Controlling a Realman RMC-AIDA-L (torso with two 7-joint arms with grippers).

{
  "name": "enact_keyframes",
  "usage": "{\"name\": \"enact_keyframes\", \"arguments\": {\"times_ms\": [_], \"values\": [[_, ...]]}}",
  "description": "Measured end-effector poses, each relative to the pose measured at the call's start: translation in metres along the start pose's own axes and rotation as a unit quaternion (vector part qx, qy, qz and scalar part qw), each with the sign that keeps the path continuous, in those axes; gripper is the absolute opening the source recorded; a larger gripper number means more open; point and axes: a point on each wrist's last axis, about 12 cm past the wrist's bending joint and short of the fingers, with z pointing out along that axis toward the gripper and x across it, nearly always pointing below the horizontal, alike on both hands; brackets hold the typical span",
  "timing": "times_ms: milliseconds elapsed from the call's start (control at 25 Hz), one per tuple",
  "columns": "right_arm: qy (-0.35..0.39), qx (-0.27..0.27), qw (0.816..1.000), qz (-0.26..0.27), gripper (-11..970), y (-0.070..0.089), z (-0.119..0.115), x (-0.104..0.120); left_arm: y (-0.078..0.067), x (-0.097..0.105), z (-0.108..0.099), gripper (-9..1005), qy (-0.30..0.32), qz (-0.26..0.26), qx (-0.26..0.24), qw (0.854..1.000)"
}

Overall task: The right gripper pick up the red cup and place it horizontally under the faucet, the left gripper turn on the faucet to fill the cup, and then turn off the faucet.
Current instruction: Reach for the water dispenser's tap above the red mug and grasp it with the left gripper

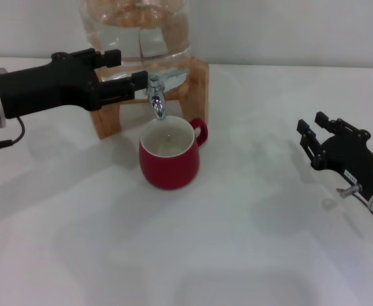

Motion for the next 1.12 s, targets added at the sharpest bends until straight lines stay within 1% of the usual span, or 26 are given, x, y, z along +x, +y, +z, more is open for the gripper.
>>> {"name": "enact_keyframes", "arguments": {"times_ms": [160, 360, 440, 880, 1120], "values": [[0.000, 0.000, 1.000, 0.000, 363, 0.000, 0.000, 0.000, 0.001, -0.002, -0.002, 761, 0.009, 0.001, -0.006, 1.000], [0.000, 0.000, 1.000, 0.000, 362, 0.000, 0.001, 0.000, 0.007, -0.007, -0.003, 761, 0.013, 0.018, -0.015, 1.000], [0.000, 0.001, 1.000, 0.000, 362, 0.000, 0.001, 0.000, 0.008, -0.010, 0.000, 761, 0.018, 0.029, -0.014, 0.999], [-0.001, -0.001, 1.000, 0.001, 362, 0.001, 0.001, -0.001, 0.008, -0.013, 0.006, 761, 0.027, 0.052, -0.010, 0.998], [-0.002, -0.003, 1.000, 0.000, 363, 0.001, 0.001, -0.001, 0.008, -0.016, 0.015, 762, 0.029, 0.060, 0.000, 0.998]]}}
